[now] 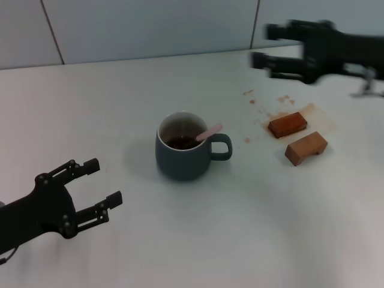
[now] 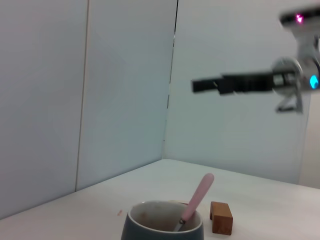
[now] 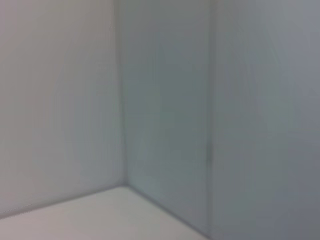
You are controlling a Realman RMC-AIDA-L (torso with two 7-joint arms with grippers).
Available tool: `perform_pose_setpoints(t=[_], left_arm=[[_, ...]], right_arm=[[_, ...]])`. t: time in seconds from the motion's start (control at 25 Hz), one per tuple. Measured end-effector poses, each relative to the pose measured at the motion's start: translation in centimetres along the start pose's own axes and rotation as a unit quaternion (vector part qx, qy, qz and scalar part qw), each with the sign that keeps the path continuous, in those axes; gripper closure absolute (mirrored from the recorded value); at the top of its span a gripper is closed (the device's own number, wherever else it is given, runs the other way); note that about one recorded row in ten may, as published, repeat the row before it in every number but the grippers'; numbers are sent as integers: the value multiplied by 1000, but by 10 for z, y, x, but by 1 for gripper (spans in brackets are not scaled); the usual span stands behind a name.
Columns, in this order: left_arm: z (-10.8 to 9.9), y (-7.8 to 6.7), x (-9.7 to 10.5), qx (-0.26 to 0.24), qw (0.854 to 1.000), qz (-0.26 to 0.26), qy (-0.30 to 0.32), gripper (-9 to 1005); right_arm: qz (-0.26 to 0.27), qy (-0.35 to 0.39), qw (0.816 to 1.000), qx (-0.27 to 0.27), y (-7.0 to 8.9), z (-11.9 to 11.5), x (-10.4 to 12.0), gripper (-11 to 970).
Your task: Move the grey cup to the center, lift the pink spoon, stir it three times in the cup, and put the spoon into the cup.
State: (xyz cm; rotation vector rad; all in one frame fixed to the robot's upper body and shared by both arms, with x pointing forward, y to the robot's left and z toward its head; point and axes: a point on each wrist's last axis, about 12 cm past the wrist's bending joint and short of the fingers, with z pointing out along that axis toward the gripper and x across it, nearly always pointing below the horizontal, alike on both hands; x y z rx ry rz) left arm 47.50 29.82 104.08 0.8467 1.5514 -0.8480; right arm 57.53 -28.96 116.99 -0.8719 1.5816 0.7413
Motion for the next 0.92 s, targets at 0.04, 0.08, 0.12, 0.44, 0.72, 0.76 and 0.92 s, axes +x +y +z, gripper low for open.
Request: perform_pose_setpoints(t=[0.04,0.08,0.12,0.44,0.72,0.76,0.92], left_arm=[[3,2,-2,4,1000,-4,0,186],[3,2,-2,4,1000,-4,0,186],[4,4,-5,6,1000,-7,1,186],[9,37,-35,45,998,-18,37,186],[18,66,-70,80,991,-20,107,186],[18,70,-76,78,991,-15,111,186],[18,72,-78,78,990,-15,117,186]], right_arm=[[9,-27,999,23,-2,-27,29,249],[9,-27,999,23,-2,-27,29,249],[15,-35,999,29,-1,-38,44,249],[47,36,998,0,3,-77,92,249],[45,90,994,-40,-3,-72,84,249],[41,91,994,-45,-4,-71,81,249],[40,88,994,-51,-4,-70,78,249]])
